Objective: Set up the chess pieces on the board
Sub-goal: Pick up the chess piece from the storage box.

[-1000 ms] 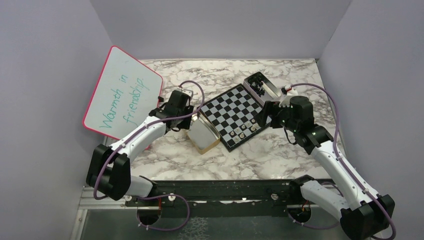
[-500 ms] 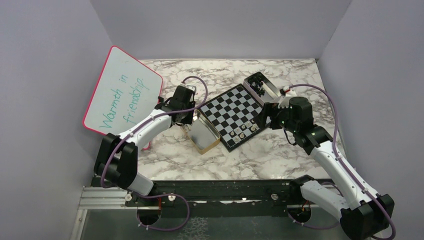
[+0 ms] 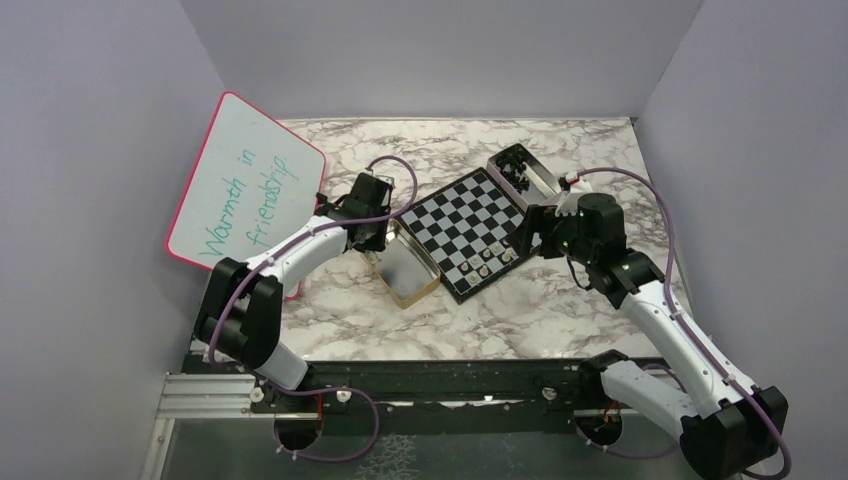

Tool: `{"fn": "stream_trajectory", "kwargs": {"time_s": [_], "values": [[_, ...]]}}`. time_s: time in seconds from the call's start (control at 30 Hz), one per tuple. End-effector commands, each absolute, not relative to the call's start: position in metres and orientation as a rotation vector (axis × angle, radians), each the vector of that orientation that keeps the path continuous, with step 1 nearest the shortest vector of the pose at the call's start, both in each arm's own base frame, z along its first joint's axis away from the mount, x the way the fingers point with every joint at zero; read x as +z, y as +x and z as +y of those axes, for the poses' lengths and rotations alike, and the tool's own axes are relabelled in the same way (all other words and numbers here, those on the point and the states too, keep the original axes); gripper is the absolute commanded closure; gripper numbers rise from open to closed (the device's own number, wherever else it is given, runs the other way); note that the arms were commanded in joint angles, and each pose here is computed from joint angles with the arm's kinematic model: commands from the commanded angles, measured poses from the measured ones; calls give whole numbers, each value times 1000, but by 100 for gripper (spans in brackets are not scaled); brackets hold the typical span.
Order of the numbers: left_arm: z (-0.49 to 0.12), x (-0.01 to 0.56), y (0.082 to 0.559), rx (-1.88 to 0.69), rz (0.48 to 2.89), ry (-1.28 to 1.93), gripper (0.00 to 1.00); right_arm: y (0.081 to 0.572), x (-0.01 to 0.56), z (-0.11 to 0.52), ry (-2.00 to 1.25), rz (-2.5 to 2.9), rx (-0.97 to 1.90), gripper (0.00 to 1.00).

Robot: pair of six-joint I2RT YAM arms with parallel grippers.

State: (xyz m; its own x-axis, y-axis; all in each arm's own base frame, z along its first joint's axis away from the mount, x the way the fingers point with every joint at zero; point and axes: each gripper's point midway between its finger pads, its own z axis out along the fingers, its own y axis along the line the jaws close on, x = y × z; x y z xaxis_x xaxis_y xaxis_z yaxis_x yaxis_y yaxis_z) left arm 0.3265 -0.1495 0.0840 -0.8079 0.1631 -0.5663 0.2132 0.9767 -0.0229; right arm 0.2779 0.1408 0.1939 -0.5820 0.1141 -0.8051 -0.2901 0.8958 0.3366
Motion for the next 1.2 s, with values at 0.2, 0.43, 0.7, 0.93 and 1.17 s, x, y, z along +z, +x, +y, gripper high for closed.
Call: {"fn": "stream_trajectory", "kwargs": {"time_s": [0.2, 0.43, 0.7, 0.93, 1.17], "values": [[-152, 75, 325, -119, 2571, 378, 68, 278, 199, 143, -147, 2102, 569, 10], [-147, 76, 330, -63, 2546, 484, 66, 277, 198, 143, -150, 2105, 570, 10], [-136, 70, 333, 31, 2537, 628, 66, 280, 201, 143, -174, 2107, 555, 10], [-140, 67, 332, 10, 2535, 720, 63, 279, 201, 144, -173, 2102, 565, 10], [-146, 56, 330, -33, 2564, 759, 63, 279, 201, 143, -182, 2105, 551, 10]]}}
